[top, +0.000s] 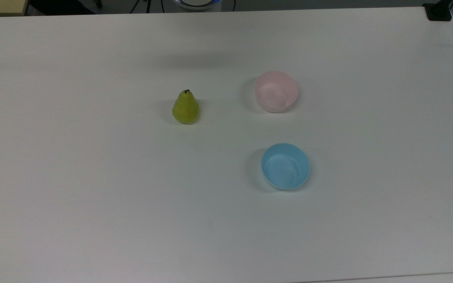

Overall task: Place the pear in the bowl
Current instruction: 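Move the open gripper down toward the yellow-green pear, then lower the gripper around the pear and close it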

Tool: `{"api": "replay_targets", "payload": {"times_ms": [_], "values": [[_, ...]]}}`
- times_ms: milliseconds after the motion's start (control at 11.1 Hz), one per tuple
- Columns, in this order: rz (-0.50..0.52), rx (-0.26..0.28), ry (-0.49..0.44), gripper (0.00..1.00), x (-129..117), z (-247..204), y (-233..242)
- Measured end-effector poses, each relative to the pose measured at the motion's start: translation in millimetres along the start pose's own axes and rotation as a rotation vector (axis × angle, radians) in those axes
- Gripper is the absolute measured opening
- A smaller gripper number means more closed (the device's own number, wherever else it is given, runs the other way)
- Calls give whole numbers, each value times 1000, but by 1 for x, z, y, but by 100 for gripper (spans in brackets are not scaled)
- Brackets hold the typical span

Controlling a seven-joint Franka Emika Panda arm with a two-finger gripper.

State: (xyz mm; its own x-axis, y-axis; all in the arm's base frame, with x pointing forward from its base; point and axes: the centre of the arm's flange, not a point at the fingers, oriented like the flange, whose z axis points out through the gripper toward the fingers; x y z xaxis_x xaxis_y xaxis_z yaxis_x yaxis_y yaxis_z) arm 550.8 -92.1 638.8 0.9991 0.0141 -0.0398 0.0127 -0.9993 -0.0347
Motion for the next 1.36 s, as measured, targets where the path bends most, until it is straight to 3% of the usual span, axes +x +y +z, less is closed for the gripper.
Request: {"api": "replay_targets", "payload": {"times_ms": [903,1174,1355], "values": [[0,7,3,100,-1,-2,-1],[-33,103,-20,100,11,18,-24],[-78,132,-86,100,32,54,-54]]}}
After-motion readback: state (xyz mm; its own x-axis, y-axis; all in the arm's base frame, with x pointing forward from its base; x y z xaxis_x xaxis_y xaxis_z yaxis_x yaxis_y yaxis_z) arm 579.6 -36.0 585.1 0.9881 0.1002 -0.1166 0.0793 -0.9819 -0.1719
